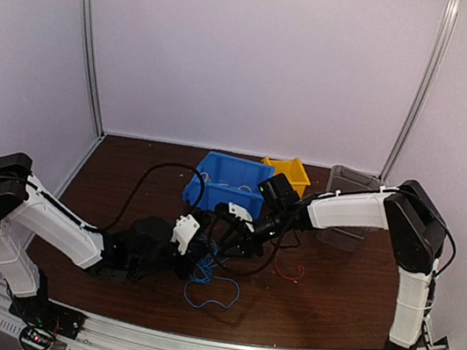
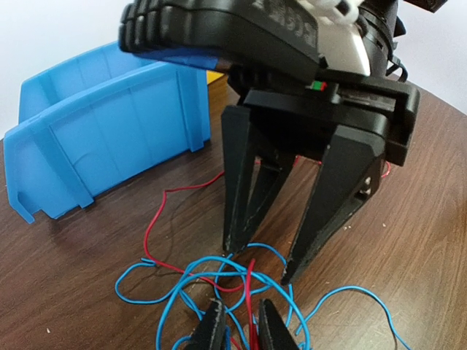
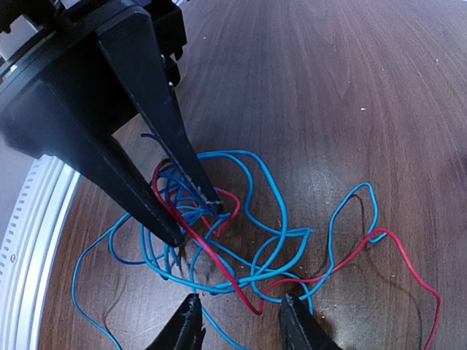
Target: Untangle the cables
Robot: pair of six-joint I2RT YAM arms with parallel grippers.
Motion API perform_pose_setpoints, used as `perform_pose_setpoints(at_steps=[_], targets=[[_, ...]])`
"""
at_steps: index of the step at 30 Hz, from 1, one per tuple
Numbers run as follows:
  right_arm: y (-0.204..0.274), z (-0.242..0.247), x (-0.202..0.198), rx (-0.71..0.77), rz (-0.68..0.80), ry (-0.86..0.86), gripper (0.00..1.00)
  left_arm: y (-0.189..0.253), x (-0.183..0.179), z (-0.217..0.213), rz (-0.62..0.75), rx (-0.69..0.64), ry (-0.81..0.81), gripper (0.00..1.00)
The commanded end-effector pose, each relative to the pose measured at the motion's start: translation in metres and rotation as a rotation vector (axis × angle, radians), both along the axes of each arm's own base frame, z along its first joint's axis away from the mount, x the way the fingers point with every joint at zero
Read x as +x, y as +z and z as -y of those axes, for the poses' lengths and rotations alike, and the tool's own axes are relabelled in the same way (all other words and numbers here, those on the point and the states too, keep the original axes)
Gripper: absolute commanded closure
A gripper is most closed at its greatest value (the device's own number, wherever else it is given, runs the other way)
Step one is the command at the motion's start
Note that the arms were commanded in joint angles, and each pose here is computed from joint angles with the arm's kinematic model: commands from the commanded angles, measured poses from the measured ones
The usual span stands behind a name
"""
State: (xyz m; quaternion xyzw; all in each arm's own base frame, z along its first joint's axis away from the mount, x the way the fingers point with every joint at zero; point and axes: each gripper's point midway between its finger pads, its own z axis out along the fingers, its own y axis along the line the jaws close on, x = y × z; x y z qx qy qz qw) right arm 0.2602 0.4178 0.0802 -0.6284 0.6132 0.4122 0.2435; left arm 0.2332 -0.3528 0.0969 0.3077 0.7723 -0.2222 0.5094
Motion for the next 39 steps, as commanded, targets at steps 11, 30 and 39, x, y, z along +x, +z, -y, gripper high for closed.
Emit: perform_pose_setpoints(at_steps=[11,30,39], targets=[[0.007,-0.013,0.003,0.050,-0.003,-0.014,0.96,0.017,0.002,0.004,0.021,-0.089,0.011,0.79],[-0.007,0.056,-0.005,-0.176,0.242,0.016,0.71,-0.017,-0.017,0.002,-0.206,-0.085,-0.032,0.58],[-0.024,0.046,-0.003,-0.210,0.291,0.043,0.64,-0.035,-0.015,0.005,-0.316,-0.090,-0.021,0.57]])
